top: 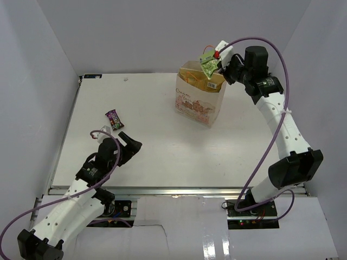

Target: Place the snacks into the paper bag

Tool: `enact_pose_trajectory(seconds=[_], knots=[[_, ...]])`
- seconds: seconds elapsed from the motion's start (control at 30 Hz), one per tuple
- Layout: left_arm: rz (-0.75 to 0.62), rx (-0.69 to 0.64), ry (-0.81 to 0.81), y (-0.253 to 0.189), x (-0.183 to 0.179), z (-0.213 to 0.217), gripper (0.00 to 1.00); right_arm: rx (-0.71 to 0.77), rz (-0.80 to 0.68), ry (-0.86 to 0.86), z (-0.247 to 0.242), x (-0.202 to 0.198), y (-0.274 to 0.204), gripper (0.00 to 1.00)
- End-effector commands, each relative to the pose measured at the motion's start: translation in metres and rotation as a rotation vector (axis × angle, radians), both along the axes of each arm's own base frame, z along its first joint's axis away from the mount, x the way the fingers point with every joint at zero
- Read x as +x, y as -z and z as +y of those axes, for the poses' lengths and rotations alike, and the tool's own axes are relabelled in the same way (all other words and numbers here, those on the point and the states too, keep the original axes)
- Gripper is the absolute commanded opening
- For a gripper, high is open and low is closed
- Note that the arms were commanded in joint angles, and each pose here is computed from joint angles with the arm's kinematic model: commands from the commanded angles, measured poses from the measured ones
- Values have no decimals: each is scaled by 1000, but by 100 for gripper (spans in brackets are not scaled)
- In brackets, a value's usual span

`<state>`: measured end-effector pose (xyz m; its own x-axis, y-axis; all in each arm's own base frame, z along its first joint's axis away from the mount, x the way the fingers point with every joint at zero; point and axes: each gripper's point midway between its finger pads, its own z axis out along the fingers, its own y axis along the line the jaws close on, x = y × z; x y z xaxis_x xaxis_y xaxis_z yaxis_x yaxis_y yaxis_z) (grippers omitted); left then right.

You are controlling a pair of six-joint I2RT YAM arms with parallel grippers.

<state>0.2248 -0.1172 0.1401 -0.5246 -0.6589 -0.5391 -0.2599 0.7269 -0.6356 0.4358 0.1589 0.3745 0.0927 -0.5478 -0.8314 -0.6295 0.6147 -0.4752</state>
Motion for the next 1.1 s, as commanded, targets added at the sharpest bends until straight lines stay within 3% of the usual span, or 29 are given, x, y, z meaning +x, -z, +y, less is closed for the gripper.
enact_pose_trajectory(seconds=[0.0,0.2,0.23,0.33,0.43,0.53,0.63,0.73,0.77,0.9,1.07], knots=[[-3,-36,-51,-8,-3,6,91,-63,-60,35,-5,13,-4,8],[86,-73,-171,-5,-2,13,95,-173,-46,32,-2,21,42,11],[118,-58,-187,-2,-4,15,95,-184,-32,33,-3,21,49,16],[199,-27,-257,-3,3,19,97,-192,-26,47,-6,19,51,49],[316,-1,-358,2,14,28,97,-170,-50,77,-12,15,34,67],[469,15,-439,15,23,39,97,-138,-61,94,-18,5,15,76],[603,25,-503,33,28,50,97,-65,-16,66,-29,-16,5,80],[675,20,-550,46,28,58,96,-8,81,20,-38,-42,27,80],[701,23,-563,51,27,60,96,-2,155,2,-39,-51,57,81],[712,17,-661,61,29,77,91,5,266,-12,-47,-85,110,81],[721,22,-750,83,32,100,83,55,350,-43,-46,-106,139,81]])
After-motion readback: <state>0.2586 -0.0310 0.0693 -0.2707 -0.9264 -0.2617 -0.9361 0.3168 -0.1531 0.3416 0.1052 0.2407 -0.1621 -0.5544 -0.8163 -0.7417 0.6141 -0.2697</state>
